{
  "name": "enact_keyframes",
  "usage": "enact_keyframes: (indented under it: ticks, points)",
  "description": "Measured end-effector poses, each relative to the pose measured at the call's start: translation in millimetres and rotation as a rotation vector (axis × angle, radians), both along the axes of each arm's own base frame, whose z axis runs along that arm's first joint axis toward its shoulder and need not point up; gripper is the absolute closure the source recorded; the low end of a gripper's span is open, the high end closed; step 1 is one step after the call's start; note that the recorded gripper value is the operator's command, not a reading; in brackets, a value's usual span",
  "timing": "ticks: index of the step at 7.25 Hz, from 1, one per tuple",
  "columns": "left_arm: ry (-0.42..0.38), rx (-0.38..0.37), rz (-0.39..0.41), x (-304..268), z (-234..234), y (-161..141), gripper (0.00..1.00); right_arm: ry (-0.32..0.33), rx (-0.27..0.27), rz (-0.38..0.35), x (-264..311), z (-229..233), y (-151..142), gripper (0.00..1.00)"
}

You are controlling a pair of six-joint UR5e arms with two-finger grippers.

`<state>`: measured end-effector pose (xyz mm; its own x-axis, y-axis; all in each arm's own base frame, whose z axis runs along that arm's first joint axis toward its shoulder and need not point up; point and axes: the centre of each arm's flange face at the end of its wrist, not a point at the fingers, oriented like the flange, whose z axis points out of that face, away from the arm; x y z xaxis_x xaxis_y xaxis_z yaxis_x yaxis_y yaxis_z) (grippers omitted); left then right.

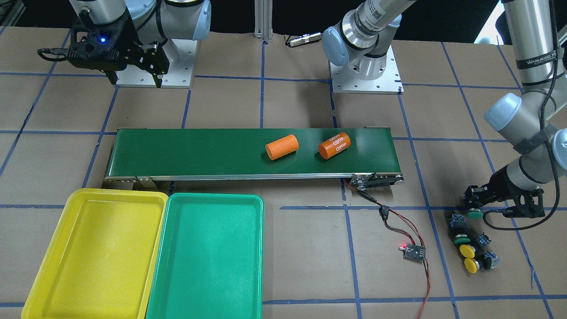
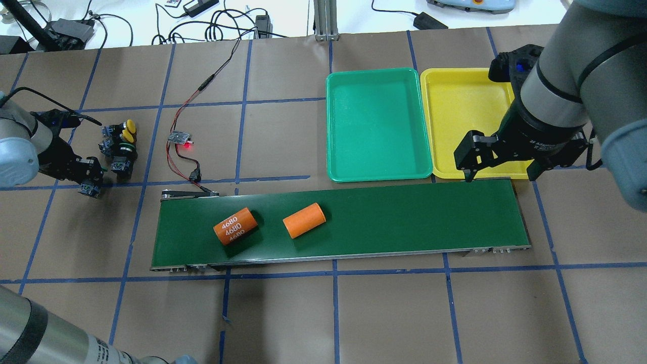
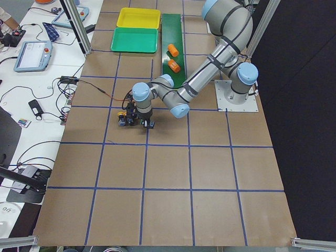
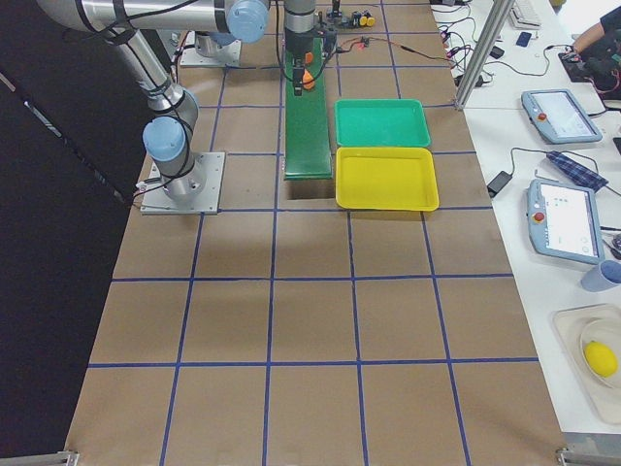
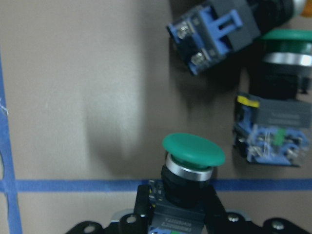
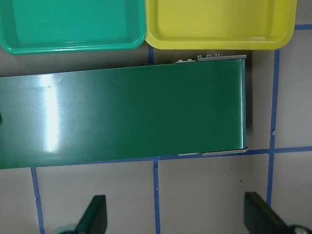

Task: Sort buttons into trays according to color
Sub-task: 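Place the green button upright on the belt with the left gripper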

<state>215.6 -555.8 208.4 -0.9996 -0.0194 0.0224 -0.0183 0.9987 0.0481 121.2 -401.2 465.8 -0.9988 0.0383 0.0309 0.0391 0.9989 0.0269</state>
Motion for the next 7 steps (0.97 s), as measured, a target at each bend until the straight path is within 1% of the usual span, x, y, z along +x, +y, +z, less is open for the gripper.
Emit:
enact_keyframes:
  ticks: [1,3,4,5,6,7]
  points:
    - [0.015,0.028,0.017,-29.5,30.7,5.1,1.0,0.0,-0.001,0.0,0.0,0.2,-0.3,0.0]
    - [0.042,0.093,0.059,-125.7,91.0,26.8,1.0,-0.001,-0.004,0.0,0.2,0.8,-0.7,0.0]
    - [0.047,0.123,0.069,-179.0,101.2,48.2,1.0,-0.001,-0.005,-0.002,0.3,1.1,-0.7,0.0]
    - [0.043,0.152,0.094,-225.2,97.9,77.1,1.0,-0.001,-0.006,-0.001,0.4,1.2,-0.7,0.0]
    - [0.035,0.172,0.111,-255.9,85.8,100.5,0.8,0.0,-0.005,-0.001,0.5,1.1,-0.6,0.0]
    - [0.028,0.165,0.108,-271.9,71.0,109.4,0.01,0.0,-0.005,-0.002,0.5,1.0,-0.6,0.0]
